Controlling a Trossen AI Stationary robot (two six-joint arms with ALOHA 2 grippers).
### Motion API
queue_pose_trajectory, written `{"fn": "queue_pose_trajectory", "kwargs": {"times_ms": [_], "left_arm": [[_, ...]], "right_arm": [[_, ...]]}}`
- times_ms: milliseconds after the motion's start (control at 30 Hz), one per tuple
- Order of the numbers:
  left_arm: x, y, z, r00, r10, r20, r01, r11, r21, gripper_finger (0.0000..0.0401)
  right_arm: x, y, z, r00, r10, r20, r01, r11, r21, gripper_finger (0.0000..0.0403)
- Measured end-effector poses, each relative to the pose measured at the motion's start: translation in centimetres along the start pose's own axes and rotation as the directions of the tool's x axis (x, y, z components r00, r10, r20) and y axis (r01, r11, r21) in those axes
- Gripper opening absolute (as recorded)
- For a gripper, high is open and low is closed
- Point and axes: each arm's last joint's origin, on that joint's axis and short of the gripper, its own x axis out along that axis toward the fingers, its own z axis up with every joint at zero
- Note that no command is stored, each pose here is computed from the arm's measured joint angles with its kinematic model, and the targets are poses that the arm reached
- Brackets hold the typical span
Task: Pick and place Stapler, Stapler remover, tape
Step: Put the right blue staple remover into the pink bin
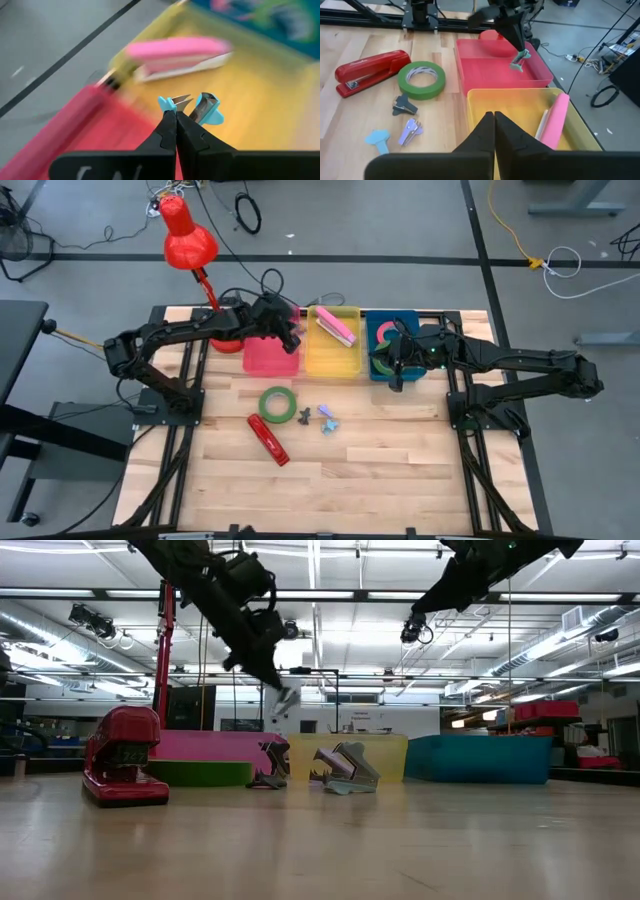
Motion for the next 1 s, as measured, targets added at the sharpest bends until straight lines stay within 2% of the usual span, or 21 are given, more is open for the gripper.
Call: {"fn": "queue_pose_trajectory", "kwargs": {"times_ms": [167, 367, 767, 1000], "left_arm": [[0.0, 1.4, -0.9, 0.982, 0.165, -0.09, -0.17, 0.985, -0.043, 0.0], [0.0, 2.6, -1.3, 0.957, 0.257, -0.132, -0.267, 0.961, -0.064, 0.0], [0.1, 4.1, -1.8, 0.942, 0.27, -0.2, -0.295, 0.95, -0.105, 0.0], [0.1, 4.7, -2.3, 0.951, 0.18, -0.252, -0.224, 0.962, -0.157, 0.0]], "right_arm": [[0.0, 0.0, 0.0, 1.0, 0.0, 0.002, 0.0, 1.0, 0.0, 0.0002], [0.0, 0.0, 0.0, 1.0, -0.001, 0.003, 0.001, 1.0, 0.0, 0.0002], [0.0, 0.0, 0.0, 1.0, 0.0, 0.002, 0.0, 1.0, 0.0, 0.0002], [0.0, 0.0, 0.0, 1.0, 0.001, -0.005, -0.001, 1.0, -0.007, 0.0002]]}}
